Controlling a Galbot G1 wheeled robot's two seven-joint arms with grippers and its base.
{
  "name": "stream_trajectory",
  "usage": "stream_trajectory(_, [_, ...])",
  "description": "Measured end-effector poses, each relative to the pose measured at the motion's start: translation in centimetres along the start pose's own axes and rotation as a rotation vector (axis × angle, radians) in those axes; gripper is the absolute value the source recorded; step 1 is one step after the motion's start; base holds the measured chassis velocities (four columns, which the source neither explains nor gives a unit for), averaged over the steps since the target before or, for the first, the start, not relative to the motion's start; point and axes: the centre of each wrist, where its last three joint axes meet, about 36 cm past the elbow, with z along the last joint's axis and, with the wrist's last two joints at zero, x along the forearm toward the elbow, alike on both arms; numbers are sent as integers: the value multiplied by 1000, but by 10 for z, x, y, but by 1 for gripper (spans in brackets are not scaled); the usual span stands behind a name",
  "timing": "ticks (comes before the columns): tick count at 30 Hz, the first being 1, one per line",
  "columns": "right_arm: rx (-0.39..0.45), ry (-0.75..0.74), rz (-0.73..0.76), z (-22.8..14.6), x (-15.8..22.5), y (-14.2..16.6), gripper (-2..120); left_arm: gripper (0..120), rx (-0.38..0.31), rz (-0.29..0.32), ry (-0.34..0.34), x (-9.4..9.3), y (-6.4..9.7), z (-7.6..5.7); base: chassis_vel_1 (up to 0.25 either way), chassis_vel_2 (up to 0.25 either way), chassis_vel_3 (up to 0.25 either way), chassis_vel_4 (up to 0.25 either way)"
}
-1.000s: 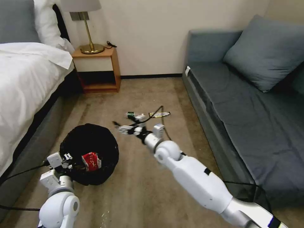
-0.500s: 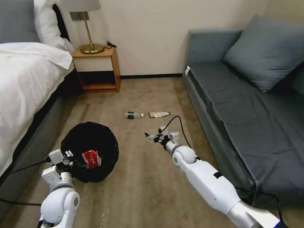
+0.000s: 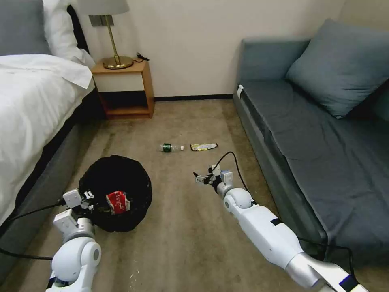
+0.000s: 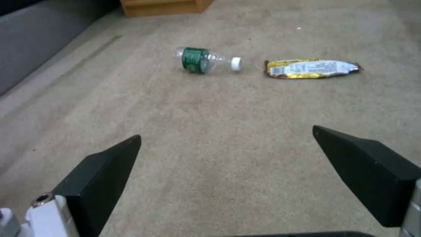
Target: Pick up the trash bin, then pick up the garbage on the floor and place it into the trash bin.
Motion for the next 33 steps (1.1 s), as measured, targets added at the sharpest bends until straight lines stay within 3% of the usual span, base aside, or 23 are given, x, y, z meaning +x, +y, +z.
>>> stream_trajectory(18, [17,3,-30,9,-6,6,100,5,-4,5,0,-12,2,-1,-42,40,46,-42])
stream_trajectory(33, [13,0,-39,13,-2,6,100,5,-9,-1,8,-9,3,3,-95,100,97,-105])
